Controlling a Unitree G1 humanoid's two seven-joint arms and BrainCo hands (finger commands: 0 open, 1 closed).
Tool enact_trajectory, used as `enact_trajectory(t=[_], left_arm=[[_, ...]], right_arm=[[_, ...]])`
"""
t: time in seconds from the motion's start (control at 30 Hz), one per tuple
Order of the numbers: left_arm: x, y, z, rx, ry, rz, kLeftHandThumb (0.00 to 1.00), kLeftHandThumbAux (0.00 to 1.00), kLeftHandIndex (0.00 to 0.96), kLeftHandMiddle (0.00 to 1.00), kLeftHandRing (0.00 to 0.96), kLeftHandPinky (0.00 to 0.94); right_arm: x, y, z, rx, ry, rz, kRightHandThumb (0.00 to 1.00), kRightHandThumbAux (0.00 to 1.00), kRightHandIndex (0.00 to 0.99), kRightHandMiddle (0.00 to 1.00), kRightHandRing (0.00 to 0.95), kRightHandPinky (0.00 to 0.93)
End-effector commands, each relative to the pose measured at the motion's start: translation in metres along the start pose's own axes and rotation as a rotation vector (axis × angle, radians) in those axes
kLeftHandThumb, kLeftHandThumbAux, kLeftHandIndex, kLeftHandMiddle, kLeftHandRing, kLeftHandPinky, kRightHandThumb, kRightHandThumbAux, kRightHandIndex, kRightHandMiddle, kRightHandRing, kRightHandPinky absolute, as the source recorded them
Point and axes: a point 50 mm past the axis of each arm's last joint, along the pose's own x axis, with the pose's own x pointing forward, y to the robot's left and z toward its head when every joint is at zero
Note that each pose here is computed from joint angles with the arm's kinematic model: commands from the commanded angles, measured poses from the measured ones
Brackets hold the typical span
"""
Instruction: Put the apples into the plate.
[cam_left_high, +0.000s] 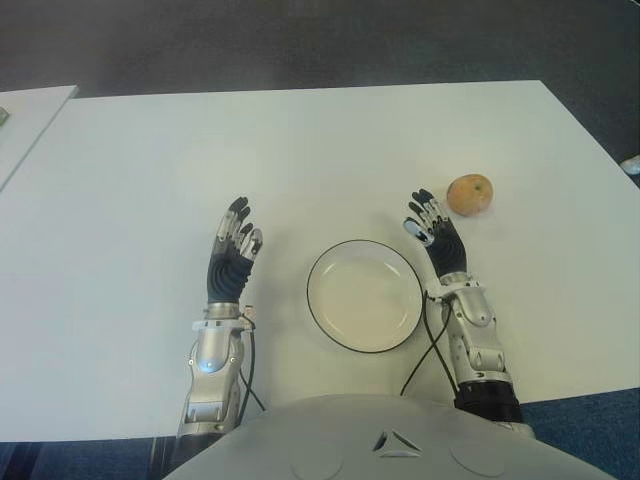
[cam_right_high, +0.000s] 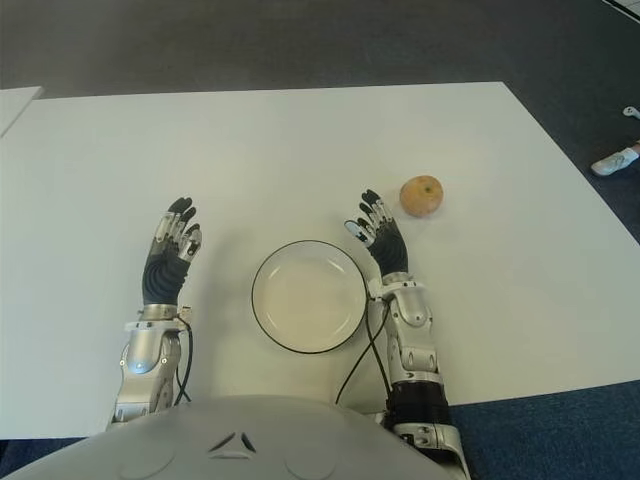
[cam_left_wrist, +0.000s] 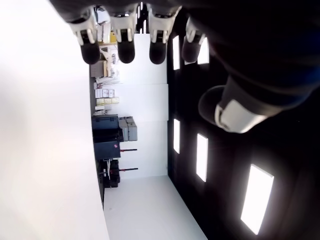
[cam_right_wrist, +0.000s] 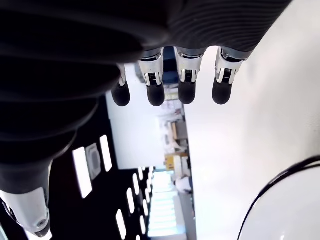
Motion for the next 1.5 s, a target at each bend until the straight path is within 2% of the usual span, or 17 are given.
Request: enact_trajectory(t=[0.03, 0.23, 0.4, 0.8, 1.0, 1.5], left_arm=[[-0.012, -0.003, -0.004, 0.02, 0.017, -0.038, 0.082, 0.549, 0.022, 0.0, 0.0, 0.0], [-0.014, -0.005, -0.013, 0.012, 0.043, -0.043, 0.087, 0.532, 0.027, 0.0, 0.0, 0.0], [-0.031, -0.003, -0.013, 0.0, 0.061, -0.026, 0.09, 0.525, 0.044, 0.009, 0.0, 0.0], [-0.057, -0.002, -0.015, -0.003, 0.122, -0.025, 0.064, 0.522, 0.039, 0.003, 0.0, 0.002], [-0.058, -0.003, -0.017, -0.014, 0.15, -0.014, 0.057, 0.52, 0.043, 0.006, 0.0, 0.008], [-0.054, -0.003, -0.014, -0.015, 0.144, -0.015, 0.057, 0.49, 0.05, 0.008, 0.0, 0.0]], right_arm=[[-0.012, -0.001, -0.014, -0.007, 0.024, 0.003, 0.154, 0.647, 0.0, 0.025, 0.0, 0.0], [-0.027, -0.001, -0.018, -0.011, 0.021, 0.005, 0.149, 0.652, 0.0, 0.02, 0.0, 0.0], [-0.043, -0.003, -0.021, -0.01, 0.024, 0.0, 0.144, 0.659, 0.0, 0.014, 0.0, 0.0], [-0.063, -0.002, -0.023, -0.013, 0.056, -0.008, 0.147, 0.664, 0.0, 0.022, 0.0, 0.0], [-0.066, 0.0, -0.023, -0.017, 0.072, -0.007, 0.148, 0.668, 0.0, 0.018, 0.0, 0.0], [-0.066, 0.002, -0.025, -0.014, 0.087, -0.015, 0.156, 0.685, 0.0, 0.022, 0.005, 0.0]])
